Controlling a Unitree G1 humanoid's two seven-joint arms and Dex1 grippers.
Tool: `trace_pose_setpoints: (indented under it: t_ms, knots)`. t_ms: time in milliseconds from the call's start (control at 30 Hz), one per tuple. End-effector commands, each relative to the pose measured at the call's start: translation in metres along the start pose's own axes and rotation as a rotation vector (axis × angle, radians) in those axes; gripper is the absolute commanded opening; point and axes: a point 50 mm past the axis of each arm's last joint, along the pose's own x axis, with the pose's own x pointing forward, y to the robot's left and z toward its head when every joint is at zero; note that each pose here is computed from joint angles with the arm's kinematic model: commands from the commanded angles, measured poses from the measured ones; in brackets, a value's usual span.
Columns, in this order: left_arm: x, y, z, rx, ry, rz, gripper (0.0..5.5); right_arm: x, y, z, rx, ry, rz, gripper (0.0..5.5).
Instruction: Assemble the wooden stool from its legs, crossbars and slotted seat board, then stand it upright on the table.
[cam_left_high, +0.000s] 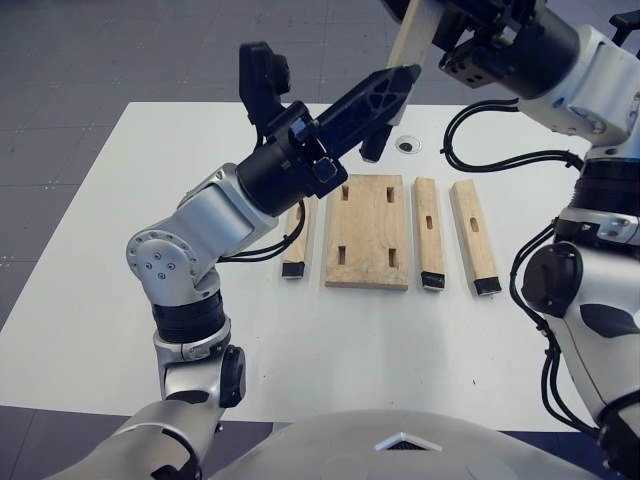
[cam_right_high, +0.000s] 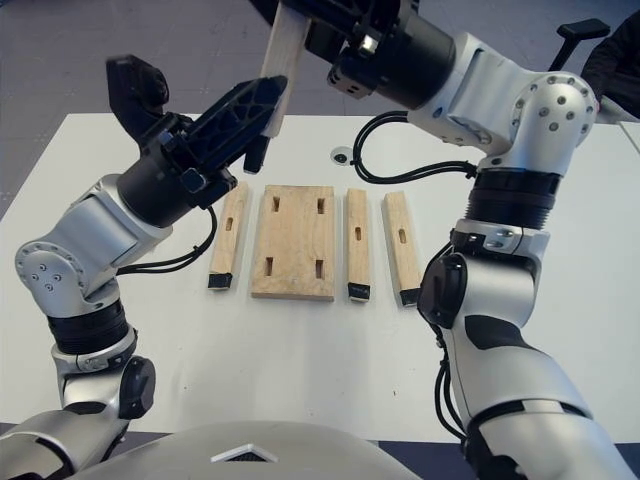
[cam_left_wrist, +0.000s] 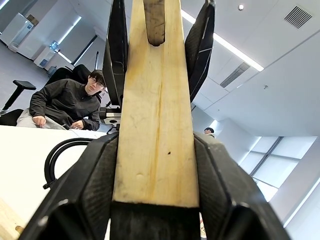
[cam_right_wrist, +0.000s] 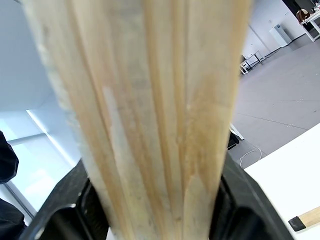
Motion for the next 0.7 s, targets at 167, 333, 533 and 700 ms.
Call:
trace_pose_setpoints:
  t_ms: [167,333,533,700]
  knots:
    - [-0.012,0.017,0.008,0.005,-0.036,0.099,2.04,-0.027,0.008,0.007,-0.107,0.097,0.002,2.11]
    - [-0.022,0.023,0.021,0.041,-0.049,0.134,3.03,-0.047,-0.016,0.009,-0.242,0.060,-0.072,2.09]
    - [-0.037,0.057,-0.007,0.790,0.655,0.462,3.22,-0.062,-0.038,0.007,-0.309,0.068,-0.153,2.09]
    - [-0.053,0.067,-0.040,1.158,1.180,0.272,3.22,-0.058,-0.042,0.011,-0.344,0.034,-0.177,2.09]
